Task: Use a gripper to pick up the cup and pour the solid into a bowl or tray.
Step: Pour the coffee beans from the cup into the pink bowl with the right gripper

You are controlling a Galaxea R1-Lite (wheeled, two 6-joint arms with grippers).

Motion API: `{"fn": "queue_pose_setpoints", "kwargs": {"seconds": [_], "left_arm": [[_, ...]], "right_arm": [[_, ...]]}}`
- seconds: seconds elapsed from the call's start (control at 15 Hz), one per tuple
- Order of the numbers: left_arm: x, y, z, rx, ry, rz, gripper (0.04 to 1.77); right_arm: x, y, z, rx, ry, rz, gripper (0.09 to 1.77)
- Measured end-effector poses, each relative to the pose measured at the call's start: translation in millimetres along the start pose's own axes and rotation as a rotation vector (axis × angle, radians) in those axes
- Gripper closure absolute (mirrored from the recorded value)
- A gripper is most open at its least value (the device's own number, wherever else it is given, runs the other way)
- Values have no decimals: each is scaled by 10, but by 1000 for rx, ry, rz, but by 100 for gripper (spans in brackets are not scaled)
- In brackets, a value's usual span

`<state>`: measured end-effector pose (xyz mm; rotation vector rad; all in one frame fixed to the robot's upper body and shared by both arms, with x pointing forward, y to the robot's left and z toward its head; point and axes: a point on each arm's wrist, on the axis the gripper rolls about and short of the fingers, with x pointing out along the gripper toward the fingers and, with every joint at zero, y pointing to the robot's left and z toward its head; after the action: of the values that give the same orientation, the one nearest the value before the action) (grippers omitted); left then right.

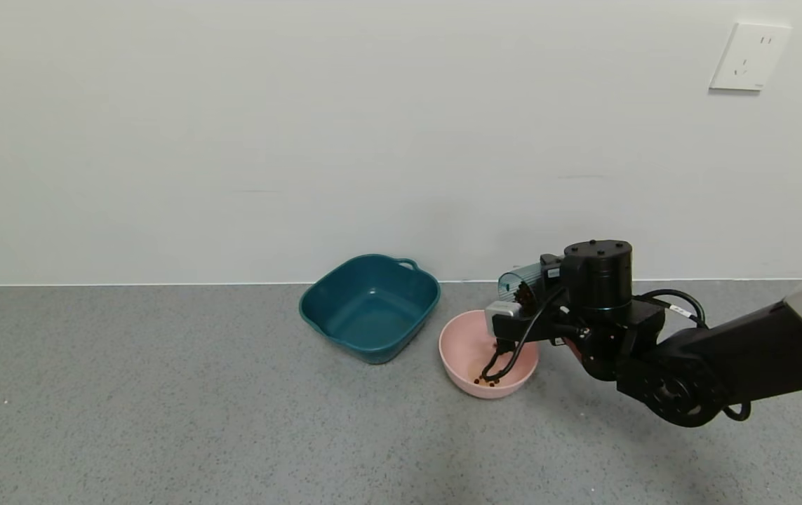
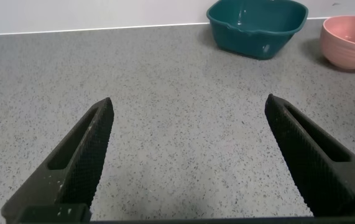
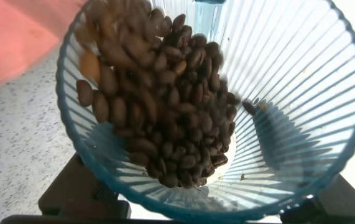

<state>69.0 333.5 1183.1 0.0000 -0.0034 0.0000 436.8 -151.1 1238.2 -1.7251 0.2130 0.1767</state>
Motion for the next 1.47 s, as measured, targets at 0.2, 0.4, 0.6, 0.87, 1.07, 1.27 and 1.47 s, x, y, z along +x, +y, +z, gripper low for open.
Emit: {"fn": "queue_pose_setpoints", "kwargs": {"seconds": [0.2, 0.4, 0.6, 0.87, 1.07, 1.27, 1.47], "left_arm": [[0, 0, 0, 0, 0, 0, 6], [0, 0, 0, 0, 0, 0, 6], [0, 0, 0, 0, 0, 0, 6], [0, 0, 0, 0, 0, 0, 6], [0, 0, 1, 0, -1, 0, 6], [0, 0, 0, 0, 0, 0, 6], [0, 0, 0, 0, 0, 0, 6]], "right_arm": [[5, 53, 9, -7, -2, 9, 52], [7, 67, 5, -9, -1, 11, 52], [7, 63, 3, -36, 1, 7, 52], [1, 14, 4, -74, 2, -43, 52], [-2, 38, 5, -83, 2, -37, 52], [-10, 64, 20, -100, -2, -31, 52], [-23, 63, 40, -133, -7, -38, 52]]}}
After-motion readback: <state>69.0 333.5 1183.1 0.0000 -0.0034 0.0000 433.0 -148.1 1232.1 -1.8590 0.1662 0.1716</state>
